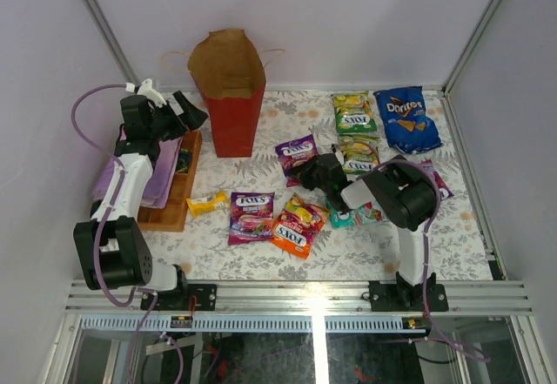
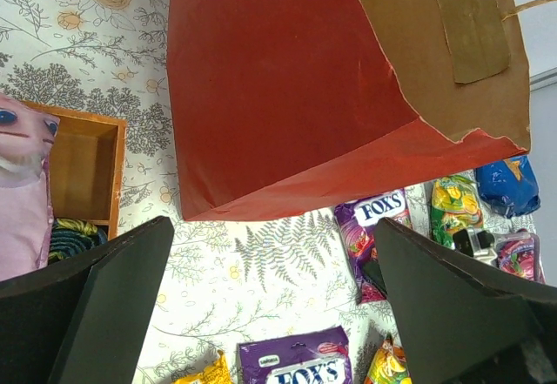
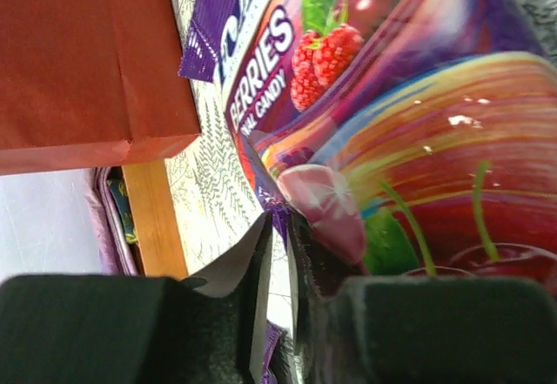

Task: Take the snacks out of the paper bag
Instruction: Adjust the snack at the center of the board.

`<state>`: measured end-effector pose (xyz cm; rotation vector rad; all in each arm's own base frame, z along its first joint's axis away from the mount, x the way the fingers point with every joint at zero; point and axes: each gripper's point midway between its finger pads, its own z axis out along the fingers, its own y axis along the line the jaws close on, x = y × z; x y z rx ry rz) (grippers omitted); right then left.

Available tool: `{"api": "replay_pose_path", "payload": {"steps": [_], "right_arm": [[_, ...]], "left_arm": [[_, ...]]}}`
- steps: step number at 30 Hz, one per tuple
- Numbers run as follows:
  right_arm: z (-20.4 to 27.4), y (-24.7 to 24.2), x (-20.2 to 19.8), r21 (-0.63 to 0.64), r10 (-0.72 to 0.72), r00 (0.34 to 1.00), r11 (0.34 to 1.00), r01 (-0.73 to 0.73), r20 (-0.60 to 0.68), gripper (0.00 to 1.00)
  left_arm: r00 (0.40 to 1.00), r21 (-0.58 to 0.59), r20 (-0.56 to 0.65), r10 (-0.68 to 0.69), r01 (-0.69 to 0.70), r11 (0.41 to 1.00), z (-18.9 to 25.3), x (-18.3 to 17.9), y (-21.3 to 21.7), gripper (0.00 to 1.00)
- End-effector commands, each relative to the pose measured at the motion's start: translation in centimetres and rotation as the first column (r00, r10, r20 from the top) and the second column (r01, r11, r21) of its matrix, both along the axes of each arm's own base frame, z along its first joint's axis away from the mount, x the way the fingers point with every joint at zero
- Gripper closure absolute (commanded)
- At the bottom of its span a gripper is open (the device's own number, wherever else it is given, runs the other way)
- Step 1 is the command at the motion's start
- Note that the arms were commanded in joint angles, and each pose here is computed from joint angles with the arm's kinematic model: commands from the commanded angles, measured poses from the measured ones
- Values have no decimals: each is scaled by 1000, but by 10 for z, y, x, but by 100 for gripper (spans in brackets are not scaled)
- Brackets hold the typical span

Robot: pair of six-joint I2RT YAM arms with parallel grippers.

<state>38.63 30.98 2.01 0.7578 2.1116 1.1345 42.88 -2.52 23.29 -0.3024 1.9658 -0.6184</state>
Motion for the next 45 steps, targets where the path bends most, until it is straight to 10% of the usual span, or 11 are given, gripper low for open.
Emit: {"api": "replay_pose_path", "payload": {"steps": [1, 10, 19, 22, 40, 45], "right_arm": [[42, -1, 22, -29, -80, 993, 996, 83, 90, 76], [173, -67, -14, -496, 114, 924, 863, 90, 365, 34], [121, -75, -124, -910, 385, 921, 360, -206, -57, 0], [102, -74, -151, -919, 358, 920, 285, -271, -160, 1], [37, -36, -151, -778, 70, 973, 589, -218, -220, 1], [16, -29, -152, -767, 77, 960, 585, -263, -271, 1]], "left_arm": [[998, 25, 61, -24, 23, 999, 17, 0, 0, 0], [997, 37, 72, -19, 16, 999, 20, -2, 1, 0], [997, 39, 77, -19, 16, 999, 22, -5, 1, 0], [996, 44, 85, -13, 10, 999, 25, -7, 2, 0], [997, 73, 78, -2, -4, 997, 23, -9, 6, 0], [997, 72, 78, -5, -1, 997, 23, -10, 6, 0]]}}
